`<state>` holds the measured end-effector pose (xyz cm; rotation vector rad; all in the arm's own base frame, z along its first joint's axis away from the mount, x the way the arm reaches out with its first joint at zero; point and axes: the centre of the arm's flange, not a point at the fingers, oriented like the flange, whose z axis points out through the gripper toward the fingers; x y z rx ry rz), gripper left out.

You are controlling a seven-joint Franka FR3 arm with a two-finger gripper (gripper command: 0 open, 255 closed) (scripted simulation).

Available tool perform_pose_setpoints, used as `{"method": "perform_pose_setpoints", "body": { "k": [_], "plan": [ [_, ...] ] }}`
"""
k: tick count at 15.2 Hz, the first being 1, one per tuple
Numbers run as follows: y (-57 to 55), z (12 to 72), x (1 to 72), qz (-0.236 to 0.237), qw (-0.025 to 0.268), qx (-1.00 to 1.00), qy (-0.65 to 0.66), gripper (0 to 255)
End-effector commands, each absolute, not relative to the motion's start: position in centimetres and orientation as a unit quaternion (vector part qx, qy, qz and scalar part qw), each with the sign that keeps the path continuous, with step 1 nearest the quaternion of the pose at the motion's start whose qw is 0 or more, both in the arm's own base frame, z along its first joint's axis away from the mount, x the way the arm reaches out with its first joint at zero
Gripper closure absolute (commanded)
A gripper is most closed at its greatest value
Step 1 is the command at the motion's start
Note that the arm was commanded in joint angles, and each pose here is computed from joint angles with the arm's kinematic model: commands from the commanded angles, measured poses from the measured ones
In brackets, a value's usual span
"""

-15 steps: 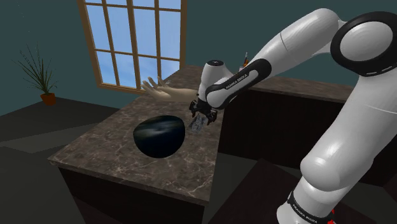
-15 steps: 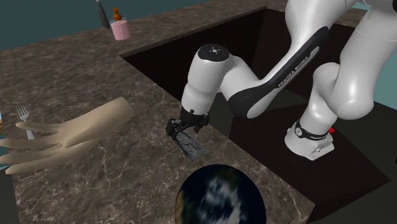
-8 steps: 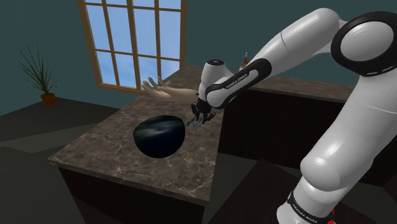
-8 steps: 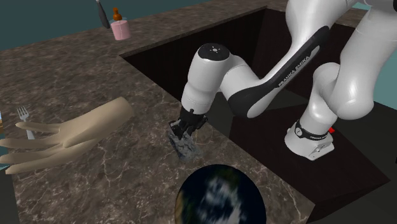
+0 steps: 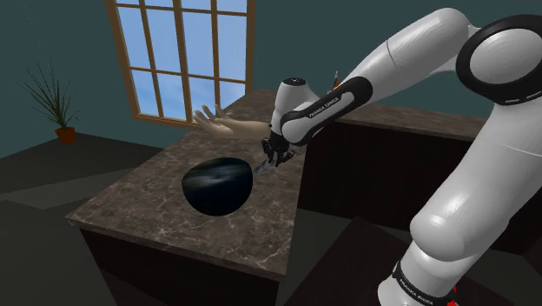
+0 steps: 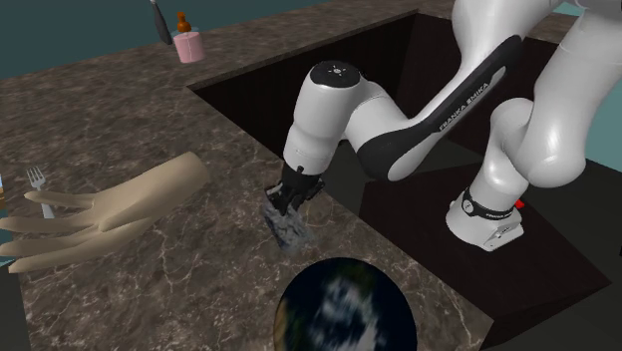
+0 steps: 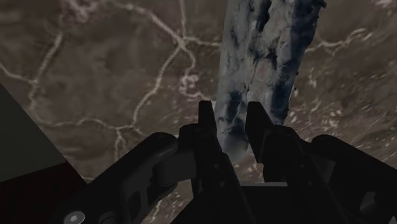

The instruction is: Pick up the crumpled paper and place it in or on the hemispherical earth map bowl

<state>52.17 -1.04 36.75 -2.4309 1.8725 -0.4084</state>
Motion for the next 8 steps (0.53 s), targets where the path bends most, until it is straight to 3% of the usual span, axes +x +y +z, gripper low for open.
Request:
{"method": "perform_pose_setpoints", "body": {
  "k": [1, 8],
  "plan": [
    [-1.0, 37.6, 52.1, -0.130, 0.022, -0.786, 0.604, 255],
    [-1.0, 41.3, 52.1, -0.130, 0.022, -0.786, 0.604, 255]
  ]
}}
